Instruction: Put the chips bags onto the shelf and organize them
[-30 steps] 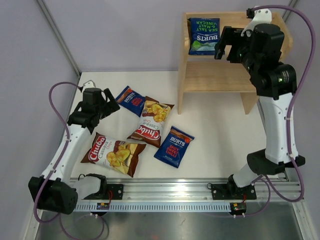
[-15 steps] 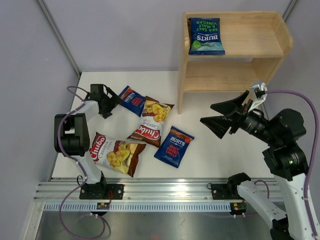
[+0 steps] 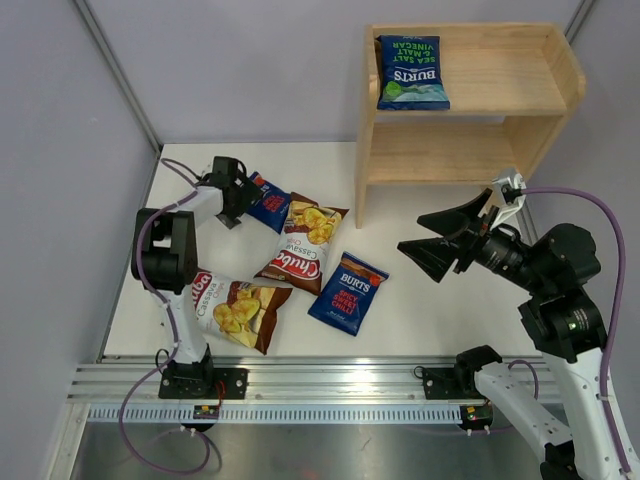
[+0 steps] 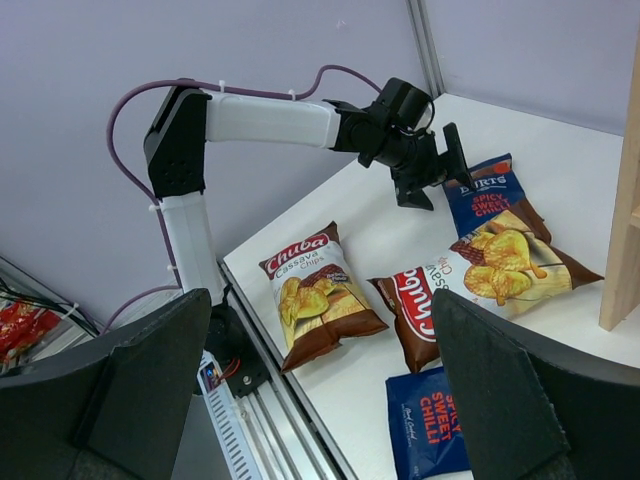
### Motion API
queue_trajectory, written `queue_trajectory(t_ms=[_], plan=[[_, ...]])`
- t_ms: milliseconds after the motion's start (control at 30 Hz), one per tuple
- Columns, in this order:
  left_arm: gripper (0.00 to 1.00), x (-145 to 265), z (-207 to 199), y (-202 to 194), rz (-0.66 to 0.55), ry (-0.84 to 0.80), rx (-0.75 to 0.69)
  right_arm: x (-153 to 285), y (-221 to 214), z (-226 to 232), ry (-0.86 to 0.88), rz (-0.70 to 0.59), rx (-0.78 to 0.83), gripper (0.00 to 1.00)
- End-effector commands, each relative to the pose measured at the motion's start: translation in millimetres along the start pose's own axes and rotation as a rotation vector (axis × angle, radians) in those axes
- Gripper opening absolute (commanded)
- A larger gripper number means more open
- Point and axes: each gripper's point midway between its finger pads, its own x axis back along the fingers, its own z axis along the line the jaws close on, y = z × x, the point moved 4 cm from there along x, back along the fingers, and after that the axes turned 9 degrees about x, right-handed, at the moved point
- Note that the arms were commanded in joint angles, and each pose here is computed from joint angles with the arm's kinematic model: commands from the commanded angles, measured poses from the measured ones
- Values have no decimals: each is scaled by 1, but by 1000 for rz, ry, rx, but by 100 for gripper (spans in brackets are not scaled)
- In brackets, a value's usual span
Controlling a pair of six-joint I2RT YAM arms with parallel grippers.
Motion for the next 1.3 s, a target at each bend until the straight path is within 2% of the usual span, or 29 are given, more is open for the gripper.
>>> queue_trajectory(t_ms=[0, 100, 233, 400, 467, 500, 600, 667, 867, 933, 1000, 1100, 1233, 1267], plan=[[93, -11, 7, 11, -66, 85, 42, 0, 10, 5, 27, -47, 24, 99], [87, -17, 11, 9, -72, 115, 44, -2, 9, 4, 26, -51, 16, 99], [67, -23, 7, 11, -87, 137, 32, -4, 8, 3, 34, -50, 5, 99], [59, -33, 4, 14, -71, 180, 5, -4, 8, 3, 35, -48, -1, 100], [52, -34, 0, 15, -73, 178, -8, -3, 8, 4, 36, -50, 0, 99], [39, -36, 0, 15, -71, 176, -9, -3, 8, 5, 39, -51, 0, 99], [14, -32, -2, 17, -82, 163, -8, 0, 6, 6, 34, -51, 7, 99], [1, -28, -2, 18, -99, 145, -7, 1, 5, 5, 25, -49, 12, 99], [0, 18, -33, 38, -182, -36, -14, 0, -5, 1, 16, -29, -5, 99], [0, 49, -53, 47, -218, -145, -27, 0, -10, -1, 11, -25, -14, 99], [0, 67, -54, 49, -248, -185, -29, 0, -12, -2, 5, -26, -17, 99], [0, 118, -61, 59, -320, -282, -28, -2, -21, -6, 3, -16, -40, 100], [0, 148, -58, 56, -335, -346, -49, -6, -31, -12, -6, -8, -77, 99], [0, 167, -61, 55, -342, -403, -55, -8, -32, -13, -5, -14, -92, 99]])
